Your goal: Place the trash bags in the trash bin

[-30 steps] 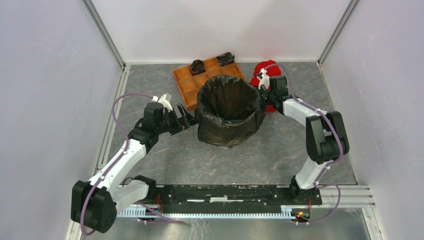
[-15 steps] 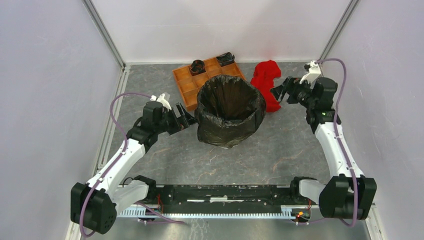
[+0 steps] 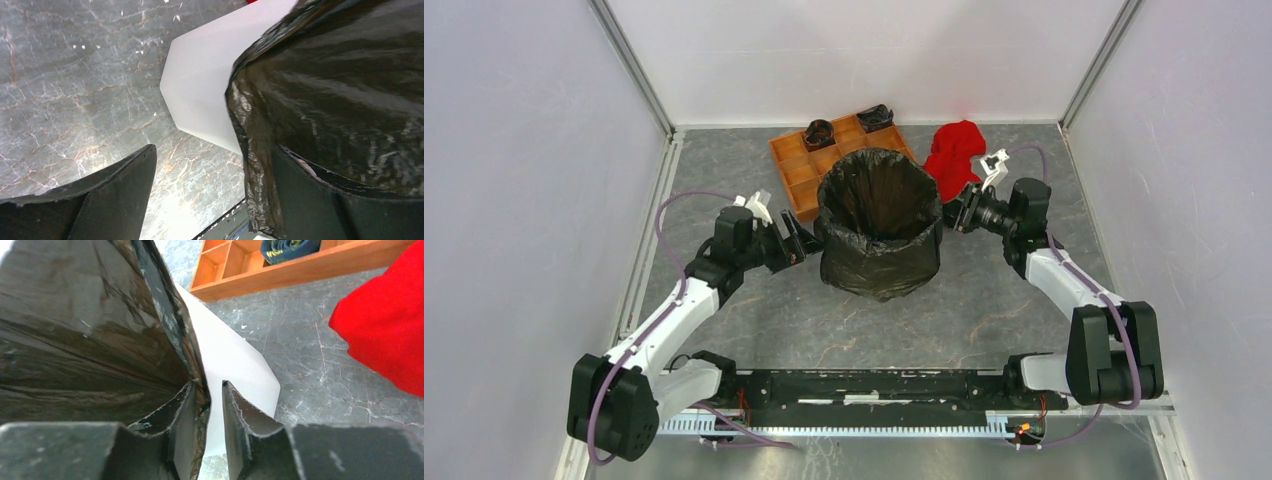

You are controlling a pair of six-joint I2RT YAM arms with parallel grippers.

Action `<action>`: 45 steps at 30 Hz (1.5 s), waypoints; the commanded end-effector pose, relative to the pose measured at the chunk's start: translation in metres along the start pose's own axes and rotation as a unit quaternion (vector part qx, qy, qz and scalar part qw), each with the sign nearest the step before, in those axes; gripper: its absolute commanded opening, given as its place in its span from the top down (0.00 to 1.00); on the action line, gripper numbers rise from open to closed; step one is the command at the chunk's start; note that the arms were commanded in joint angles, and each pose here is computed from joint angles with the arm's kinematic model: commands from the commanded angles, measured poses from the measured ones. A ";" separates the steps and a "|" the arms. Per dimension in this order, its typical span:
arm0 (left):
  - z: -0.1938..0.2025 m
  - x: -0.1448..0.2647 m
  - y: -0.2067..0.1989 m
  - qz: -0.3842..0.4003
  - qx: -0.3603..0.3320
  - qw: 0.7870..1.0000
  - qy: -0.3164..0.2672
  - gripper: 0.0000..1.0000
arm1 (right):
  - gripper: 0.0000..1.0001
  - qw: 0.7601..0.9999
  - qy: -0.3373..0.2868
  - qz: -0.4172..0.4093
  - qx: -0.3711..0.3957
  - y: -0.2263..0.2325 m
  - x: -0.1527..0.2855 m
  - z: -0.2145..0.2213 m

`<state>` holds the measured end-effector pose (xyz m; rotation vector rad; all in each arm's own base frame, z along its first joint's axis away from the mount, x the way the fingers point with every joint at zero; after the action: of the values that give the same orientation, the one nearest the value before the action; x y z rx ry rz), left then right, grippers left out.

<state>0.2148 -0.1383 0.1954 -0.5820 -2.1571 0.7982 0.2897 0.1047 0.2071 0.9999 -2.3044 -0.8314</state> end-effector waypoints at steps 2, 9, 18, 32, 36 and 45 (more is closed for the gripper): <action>0.003 -0.006 0.001 0.021 0.019 1.000 0.000 0.12 | 0.71 1.000 0.001 0.011 -0.002 -0.016 -0.005 0.017; 0.007 -0.007 0.007 0.008 0.023 1.000 0.000 0.17 | 0.72 0.998 0.056 0.035 -0.005 -0.025 -0.006 0.054; -0.006 0.011 0.009 -0.066 -0.022 0.997 -0.032 0.14 | 0.37 0.969 0.046 0.229 0.074 -0.033 0.017 0.018; -0.018 0.064 0.000 -0.130 -0.062 0.981 -0.127 0.04 | 0.10 0.953 -0.021 0.254 0.164 -0.027 -0.006 -0.060; -0.026 0.085 -0.013 -0.125 -0.070 0.976 -0.163 0.03 | 0.10 0.980 0.009 0.152 0.125 -0.030 -0.049 -0.073; -0.043 0.127 -0.045 -0.101 -0.083 0.965 -0.228 0.01 | 0.11 0.995 0.081 -0.009 0.062 -0.010 -0.106 -0.024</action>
<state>0.1694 -0.0843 0.2871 -0.2773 -2.5854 0.7210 0.3873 0.1351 0.1835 0.8243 -2.3082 -0.5280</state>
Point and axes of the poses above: each gripper's point midway between its finger pads, its own x axis back along the fingers, its own y axis along the line the jaws close on, z = x × y, the point moved 8 cm from there along x, back along the fingers, and after that the axes turned 4 degrees about -x, right-handed, at the moved point
